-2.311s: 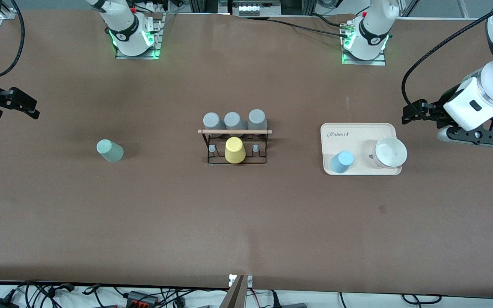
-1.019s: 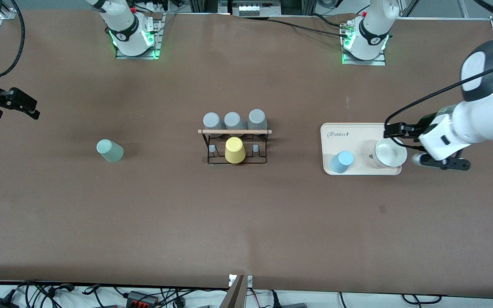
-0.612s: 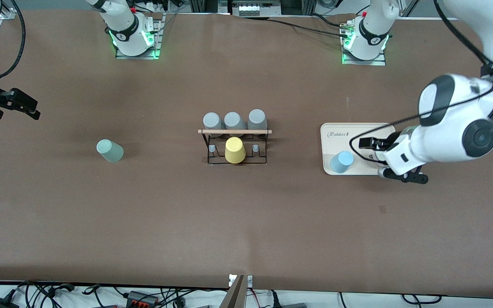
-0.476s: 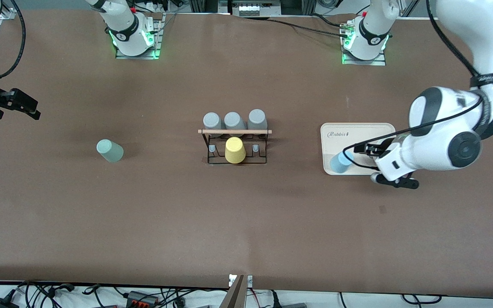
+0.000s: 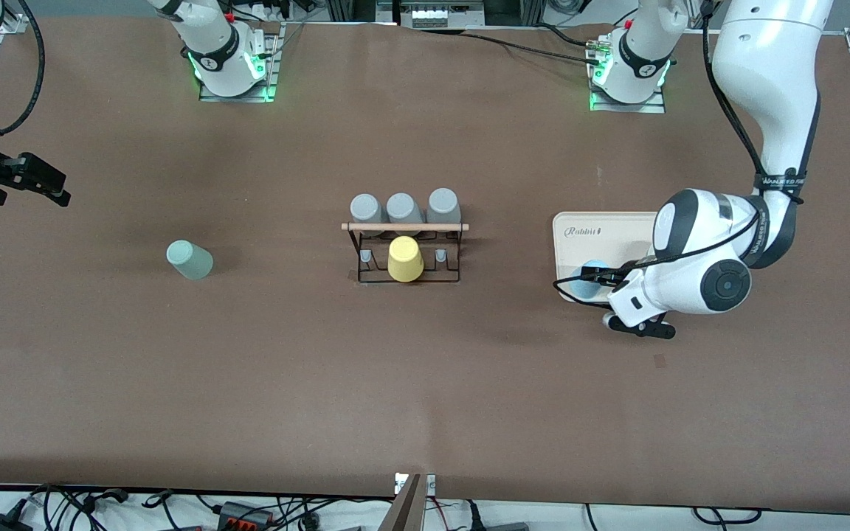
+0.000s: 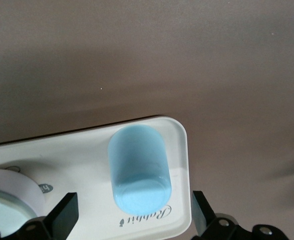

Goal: Hang scattered cups on rack with three cups
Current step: 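Move the left gripper down over the light blue cup on the tray, then close the left gripper on the light blue cup and lift it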

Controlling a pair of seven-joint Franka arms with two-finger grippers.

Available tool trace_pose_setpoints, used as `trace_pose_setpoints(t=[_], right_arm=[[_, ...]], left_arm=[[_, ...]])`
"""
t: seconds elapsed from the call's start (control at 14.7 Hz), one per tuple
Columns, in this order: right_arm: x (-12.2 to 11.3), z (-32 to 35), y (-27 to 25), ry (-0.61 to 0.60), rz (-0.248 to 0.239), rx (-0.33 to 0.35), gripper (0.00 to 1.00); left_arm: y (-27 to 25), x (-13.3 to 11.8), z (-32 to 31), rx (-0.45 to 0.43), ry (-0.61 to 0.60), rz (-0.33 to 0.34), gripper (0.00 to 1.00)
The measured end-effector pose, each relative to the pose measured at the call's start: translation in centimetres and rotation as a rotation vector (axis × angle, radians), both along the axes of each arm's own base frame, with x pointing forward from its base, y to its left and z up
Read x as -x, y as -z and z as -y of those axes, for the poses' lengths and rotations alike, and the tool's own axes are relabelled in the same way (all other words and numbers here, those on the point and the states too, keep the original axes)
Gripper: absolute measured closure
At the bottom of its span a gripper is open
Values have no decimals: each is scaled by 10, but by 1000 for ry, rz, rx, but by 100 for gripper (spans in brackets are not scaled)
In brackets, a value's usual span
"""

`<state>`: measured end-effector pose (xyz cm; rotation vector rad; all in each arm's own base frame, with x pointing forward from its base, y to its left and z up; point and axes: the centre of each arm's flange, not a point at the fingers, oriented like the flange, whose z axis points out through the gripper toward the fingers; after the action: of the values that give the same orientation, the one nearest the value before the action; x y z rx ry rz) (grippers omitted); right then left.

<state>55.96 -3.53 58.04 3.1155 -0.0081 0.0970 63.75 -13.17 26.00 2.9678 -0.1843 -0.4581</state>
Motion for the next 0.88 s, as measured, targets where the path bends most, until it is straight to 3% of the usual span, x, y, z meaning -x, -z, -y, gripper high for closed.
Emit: trace_pose_setpoints(t=[0.41,0.68,0.82,0.88], right_arm=[[0,0,1,0,-1,0,0],[-1,0,1,0,-2,0,0],[-1,0,2,0,-4,0,0],[-1,0,2,0,-4,0,0]], left_arm=[[28,17,4,-9,7,-32,0],[34,21,12,-10,17,-14,0],[36,21,12,-10,16,-12,4],[36,21,11,-10,15,-11,11]])
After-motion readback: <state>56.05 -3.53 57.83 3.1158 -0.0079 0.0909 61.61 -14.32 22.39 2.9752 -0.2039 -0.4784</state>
